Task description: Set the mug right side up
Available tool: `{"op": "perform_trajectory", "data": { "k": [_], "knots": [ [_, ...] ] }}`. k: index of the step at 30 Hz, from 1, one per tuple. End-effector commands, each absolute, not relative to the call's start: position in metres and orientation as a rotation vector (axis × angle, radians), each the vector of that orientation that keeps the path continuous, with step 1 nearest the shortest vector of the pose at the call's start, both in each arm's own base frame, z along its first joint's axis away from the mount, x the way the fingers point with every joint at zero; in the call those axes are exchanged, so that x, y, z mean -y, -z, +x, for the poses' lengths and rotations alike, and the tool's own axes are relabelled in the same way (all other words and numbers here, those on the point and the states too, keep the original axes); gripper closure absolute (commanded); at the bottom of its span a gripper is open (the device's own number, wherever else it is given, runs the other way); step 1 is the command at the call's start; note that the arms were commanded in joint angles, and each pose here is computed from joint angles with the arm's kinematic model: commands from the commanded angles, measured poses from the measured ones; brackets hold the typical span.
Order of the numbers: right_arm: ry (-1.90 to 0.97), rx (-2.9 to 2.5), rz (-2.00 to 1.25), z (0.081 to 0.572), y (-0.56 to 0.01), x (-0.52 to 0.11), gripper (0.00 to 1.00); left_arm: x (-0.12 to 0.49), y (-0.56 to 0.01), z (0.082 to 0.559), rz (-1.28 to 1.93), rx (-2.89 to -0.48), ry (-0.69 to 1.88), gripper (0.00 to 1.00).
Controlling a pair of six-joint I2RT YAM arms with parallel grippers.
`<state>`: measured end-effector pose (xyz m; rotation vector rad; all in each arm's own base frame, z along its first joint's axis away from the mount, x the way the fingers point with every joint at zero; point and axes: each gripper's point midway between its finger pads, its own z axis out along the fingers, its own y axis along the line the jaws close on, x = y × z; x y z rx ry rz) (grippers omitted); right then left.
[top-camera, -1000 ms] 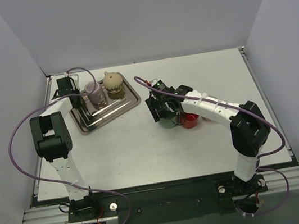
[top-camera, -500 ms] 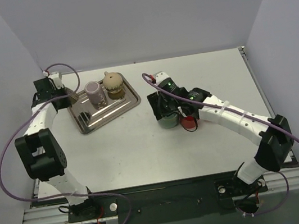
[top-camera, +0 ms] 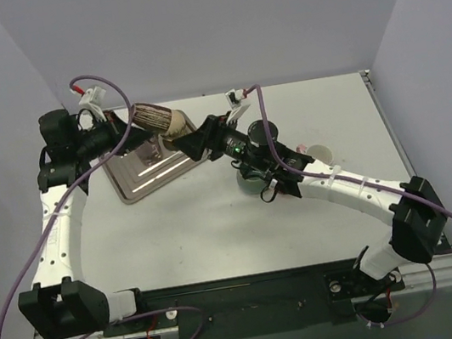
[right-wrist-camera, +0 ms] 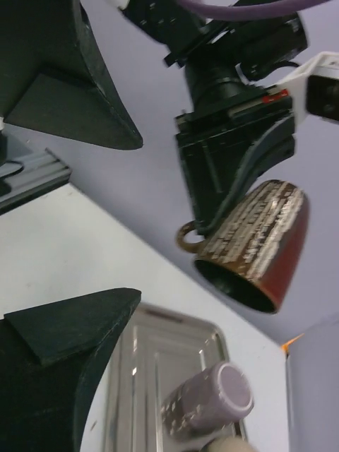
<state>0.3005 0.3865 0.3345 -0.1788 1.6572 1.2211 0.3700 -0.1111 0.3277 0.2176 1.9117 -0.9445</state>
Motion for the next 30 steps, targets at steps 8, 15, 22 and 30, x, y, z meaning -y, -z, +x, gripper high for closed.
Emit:
{"op": "perform_trajectory", "data": {
  "k": [8,15,22,30],
  "knots": [
    [-1.555,-1.249,-0.022,0.299,-0.436,-0.400,0.33,0.192,-0.379,0.285,0.492,-1.773,1.287,1.00],
    [-1.426,-1.282,-0.060,0.297,-0.437,-0.380,1.00,0.204,-0.357,0.279,0.514,-1.841,1.339,1.00],
    [-0.684,-1.950,-0.416,0.290,-0.308,-0.320,1.00,0.114,-0.303,0.347,0.357,-2.023,0.733,0.11],
    [-0.281,-2.448,-0.603,0.245,-0.163,-0.259,1.00,0.025,-0.254,0.418,0.149,-2.053,0.168,0.10]
  ]
}}
